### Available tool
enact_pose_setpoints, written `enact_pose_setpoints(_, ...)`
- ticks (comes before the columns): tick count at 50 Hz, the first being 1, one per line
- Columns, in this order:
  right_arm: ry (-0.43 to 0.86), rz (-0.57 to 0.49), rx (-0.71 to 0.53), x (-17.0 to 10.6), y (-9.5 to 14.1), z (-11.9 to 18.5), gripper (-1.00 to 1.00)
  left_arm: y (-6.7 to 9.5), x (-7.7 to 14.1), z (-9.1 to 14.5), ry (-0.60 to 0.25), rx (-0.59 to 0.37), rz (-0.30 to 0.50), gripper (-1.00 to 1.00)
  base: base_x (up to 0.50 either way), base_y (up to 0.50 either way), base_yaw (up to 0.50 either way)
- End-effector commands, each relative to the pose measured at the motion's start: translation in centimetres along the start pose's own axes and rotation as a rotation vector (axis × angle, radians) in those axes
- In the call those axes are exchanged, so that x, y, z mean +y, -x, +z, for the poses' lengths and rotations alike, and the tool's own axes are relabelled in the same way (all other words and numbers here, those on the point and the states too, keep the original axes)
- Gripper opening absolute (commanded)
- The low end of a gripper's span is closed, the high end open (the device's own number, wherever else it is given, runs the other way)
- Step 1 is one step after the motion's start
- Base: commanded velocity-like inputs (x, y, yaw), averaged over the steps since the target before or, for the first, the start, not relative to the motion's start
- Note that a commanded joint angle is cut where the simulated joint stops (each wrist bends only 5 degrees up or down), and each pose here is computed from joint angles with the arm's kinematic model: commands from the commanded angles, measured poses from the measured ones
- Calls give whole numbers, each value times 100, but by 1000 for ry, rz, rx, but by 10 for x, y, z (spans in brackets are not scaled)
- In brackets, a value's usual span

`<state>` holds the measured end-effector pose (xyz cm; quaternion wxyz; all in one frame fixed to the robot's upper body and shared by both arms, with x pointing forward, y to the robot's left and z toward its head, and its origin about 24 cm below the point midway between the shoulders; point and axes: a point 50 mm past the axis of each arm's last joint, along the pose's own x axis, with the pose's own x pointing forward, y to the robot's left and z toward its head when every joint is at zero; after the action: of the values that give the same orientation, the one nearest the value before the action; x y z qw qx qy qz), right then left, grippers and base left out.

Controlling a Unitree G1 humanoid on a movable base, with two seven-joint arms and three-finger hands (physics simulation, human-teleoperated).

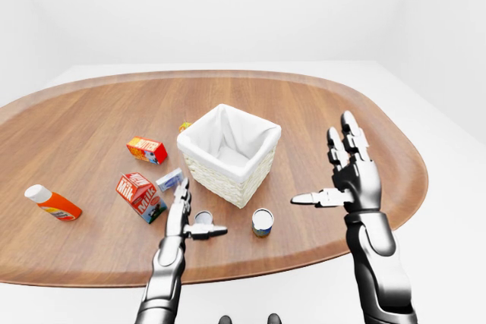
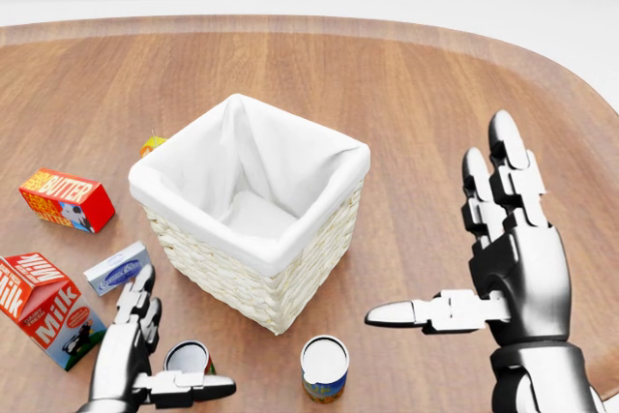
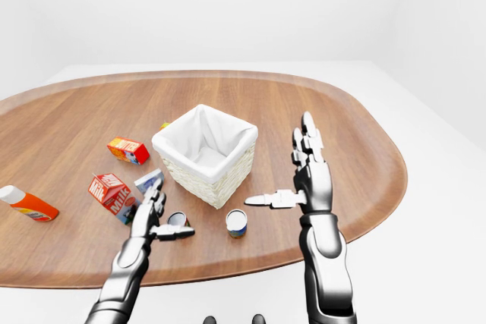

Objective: Pick up the tomato sauce, and put it in the basket.

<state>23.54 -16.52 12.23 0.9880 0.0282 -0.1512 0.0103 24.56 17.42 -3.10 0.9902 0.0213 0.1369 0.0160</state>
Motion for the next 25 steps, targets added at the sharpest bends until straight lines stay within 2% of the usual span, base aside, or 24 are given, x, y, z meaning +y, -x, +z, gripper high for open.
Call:
enact_pose_setpoints(1,0,1,3,0,0,-1,100,-1,0,-4,-1,19,2,97,0,0,0)
enact_pose_setpoints(11,0,1,3,0,0,-1,100,-1,3,-4,-20,23,15,97,0,0,0)
enact_pose_setpoints(25,0,3,2,1,0,0,100,1,8,13,-58,-54,43,96,0,0,0)
